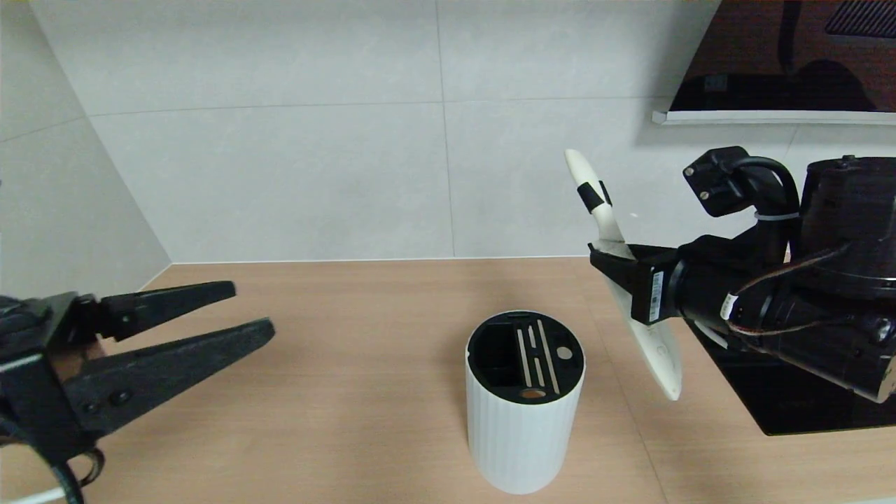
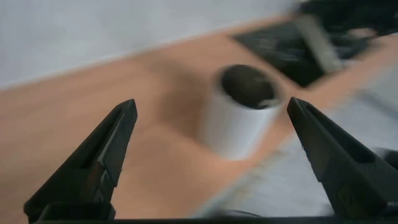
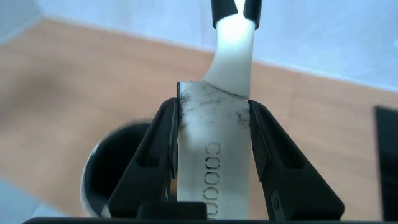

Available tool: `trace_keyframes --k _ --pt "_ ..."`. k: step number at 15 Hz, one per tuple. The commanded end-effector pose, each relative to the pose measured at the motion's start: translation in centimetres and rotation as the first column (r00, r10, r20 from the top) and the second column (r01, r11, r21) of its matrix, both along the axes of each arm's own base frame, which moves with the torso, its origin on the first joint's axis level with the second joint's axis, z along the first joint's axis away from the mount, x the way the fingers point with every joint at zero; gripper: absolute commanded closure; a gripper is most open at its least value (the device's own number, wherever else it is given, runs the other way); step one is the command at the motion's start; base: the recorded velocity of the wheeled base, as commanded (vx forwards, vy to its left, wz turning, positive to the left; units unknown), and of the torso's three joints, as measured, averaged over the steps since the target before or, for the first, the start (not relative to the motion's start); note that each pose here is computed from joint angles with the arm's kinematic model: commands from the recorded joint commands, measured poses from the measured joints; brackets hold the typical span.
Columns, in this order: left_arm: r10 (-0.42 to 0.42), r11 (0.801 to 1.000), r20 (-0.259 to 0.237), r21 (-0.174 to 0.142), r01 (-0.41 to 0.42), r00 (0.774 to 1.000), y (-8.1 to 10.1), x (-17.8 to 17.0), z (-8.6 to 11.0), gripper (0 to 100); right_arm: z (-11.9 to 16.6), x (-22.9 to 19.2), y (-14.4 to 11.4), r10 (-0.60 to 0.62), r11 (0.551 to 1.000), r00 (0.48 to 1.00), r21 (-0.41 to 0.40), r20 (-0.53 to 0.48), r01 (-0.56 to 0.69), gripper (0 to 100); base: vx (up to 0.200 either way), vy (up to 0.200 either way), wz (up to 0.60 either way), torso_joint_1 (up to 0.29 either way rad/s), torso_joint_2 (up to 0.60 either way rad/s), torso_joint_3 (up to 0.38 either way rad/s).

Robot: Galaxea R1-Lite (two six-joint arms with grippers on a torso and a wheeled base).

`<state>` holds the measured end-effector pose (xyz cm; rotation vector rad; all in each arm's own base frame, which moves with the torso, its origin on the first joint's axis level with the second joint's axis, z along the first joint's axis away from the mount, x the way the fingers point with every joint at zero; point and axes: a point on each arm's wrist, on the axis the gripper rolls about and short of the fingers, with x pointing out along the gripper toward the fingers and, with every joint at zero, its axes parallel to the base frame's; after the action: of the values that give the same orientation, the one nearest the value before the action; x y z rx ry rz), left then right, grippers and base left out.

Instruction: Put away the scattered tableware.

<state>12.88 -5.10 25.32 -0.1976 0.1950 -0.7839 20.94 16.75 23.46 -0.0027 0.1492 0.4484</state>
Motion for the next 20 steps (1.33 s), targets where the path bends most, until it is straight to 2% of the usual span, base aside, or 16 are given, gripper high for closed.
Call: trace_keyframes --k 1,3,5,7,8,10,13,15,17,18,20 --pt "-0.072 0.996 -0.093 -0.050 0.068 0.993 -2.5 2.9 -1.0 0 -0.4 -0.8 0.9 0.046 0.999 0.999 -0.007 -0.010 -0.046 100 0.000 0.000 0.00 0.000 0.00 0.000" --pt "-0.098 0.983 -0.147 -0.169 0.073 0.984 -3.8 4.1 -1.1 0 -0.6 -1.7 2.1 0.101 0.995 0.995 -0.012 -0.019 -0.101 100 0.000 0.000 0.00 0.000 0.00 0.000" --pt "-0.134 0.957 -0.200 -0.279 0.075 0.971 -5.0 5.2 -1.1 0 -1.0 -2.2 3.3 0.141 0.990 0.990 -0.016 -0.027 -0.142 100 0.000 0.000 0.00 0.000 0.00 0.000" --pt "-0.148 0.931 -0.217 -0.361 0.062 0.965 -6.4 6.2 -1.3 0 -1.7 -2.5 4.4 0.173 0.984 0.984 -0.028 -0.045 -0.175 100 0.000 0.000 0.00 0.000 0.00 0.000" --pt "-0.153 0.926 -0.212 -0.373 0.065 0.965 -7.1 6.6 -1.6 0 -1.7 -2.5 4.8 0.179 0.983 0.983 -0.023 -0.041 -0.180 100 0.000 0.000 0.00 0.000 0.00 0.000" --pt "-0.145 0.924 -0.210 -0.378 0.057 0.967 -8.6 7.2 -2.4 0 -1.7 -2.8 5.5 0.201 0.980 0.980 0.008 -0.005 -0.201 100 0.000 0.000 0.00 0.000 0.00 0.000" --pt "-0.147 0.924 -0.214 -0.378 0.057 0.966 -10.3 7.4 -3.8 0 -2.2 -3.1 6.7 0.226 0.973 0.973 0.055 -0.038 -0.224 100 0.000 0.000 0.00 0.000 0.00 0.000" --pt "-0.101 0.922 -0.206 -0.386 0.014 0.973 -11.3 8.2 -4.6 0 -2.6 -3.3 7.2 0.241 0.969 0.969 0.058 -0.048 -0.238 100 0.000 0.000 0.00 0.000 0.00 0.000" --pt "-0.091 0.922 -0.201 -0.388 0.006 0.975 -11.7 8.7 -5.2 0 -2.8 -3.5 7.7 0.253 0.966 0.966 0.064 -0.056 -0.250 100 0.000 0.000 0.00 0.000 0.00 0.000" --pt "-0.102 0.926 -0.219 -0.376 0.012 0.970 -12.4 8.7 -6.0 0 -2.8 -3.6 7.9 0.263 0.963 0.963 0.079 -0.055 -0.258 100 0.000 0.000 0.00 0.000 0.00 0.000" --pt "-0.092 0.928 -0.219 -0.372 0.004 0.971 -12.8 8.9 -6.4 0 -2.9 -4.1 8.0 0.280 0.958 0.958 0.079 -0.057 -0.276 100 0.000 0.000 0.00 0.000 0.00 0.000"
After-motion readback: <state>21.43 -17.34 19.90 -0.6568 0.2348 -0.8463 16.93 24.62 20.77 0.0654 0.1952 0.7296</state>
